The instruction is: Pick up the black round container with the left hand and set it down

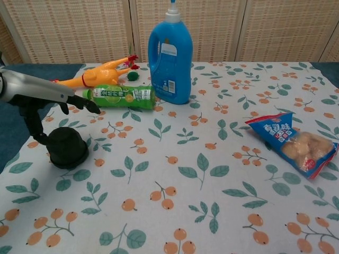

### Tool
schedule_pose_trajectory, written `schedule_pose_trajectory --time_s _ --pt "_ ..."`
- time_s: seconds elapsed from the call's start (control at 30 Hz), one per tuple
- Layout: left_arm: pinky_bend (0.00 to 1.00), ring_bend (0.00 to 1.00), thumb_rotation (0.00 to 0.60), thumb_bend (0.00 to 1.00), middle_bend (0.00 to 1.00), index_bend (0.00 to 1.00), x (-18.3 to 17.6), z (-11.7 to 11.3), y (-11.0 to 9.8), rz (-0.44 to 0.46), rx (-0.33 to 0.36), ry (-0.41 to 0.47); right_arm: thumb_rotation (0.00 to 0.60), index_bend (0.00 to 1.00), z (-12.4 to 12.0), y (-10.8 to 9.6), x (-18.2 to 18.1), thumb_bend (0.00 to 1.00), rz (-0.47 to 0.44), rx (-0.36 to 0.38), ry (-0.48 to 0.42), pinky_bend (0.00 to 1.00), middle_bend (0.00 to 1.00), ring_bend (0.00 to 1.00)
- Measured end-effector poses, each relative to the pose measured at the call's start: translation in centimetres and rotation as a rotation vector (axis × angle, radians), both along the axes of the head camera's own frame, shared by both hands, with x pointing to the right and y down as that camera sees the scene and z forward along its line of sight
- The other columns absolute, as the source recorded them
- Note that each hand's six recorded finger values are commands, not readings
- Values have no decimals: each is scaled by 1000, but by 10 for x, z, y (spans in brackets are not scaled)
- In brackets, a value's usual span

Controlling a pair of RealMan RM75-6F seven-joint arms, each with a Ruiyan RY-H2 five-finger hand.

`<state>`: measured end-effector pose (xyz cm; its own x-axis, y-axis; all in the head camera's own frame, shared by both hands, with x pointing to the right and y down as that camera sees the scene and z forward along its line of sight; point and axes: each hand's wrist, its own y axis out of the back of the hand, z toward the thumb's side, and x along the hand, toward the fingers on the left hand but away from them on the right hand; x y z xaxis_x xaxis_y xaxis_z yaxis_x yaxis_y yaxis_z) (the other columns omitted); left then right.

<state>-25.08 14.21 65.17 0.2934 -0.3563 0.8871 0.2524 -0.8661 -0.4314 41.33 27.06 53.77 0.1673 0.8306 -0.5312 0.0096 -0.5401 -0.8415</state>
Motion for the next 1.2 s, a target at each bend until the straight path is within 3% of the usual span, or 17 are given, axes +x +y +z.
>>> schedule_pose_trajectory --time_s 0.27,0.77,1.2 --pt "164 0 600 318 0 0 1 24 4 29 -49 -80 600 0 -1 0 1 70 2 -3 -3 0 0 0" --pt "190 0 600 325 0 0 -14 36 0 32 -58 -205 600 0 -2 1 0 70 0 -8 -10 0 0 0" --pt "220 0 600 333 0 0 -5 41 7 52 -77 -183 600 0 -1 2 0 70 -1 -12 -6 0 0 0"
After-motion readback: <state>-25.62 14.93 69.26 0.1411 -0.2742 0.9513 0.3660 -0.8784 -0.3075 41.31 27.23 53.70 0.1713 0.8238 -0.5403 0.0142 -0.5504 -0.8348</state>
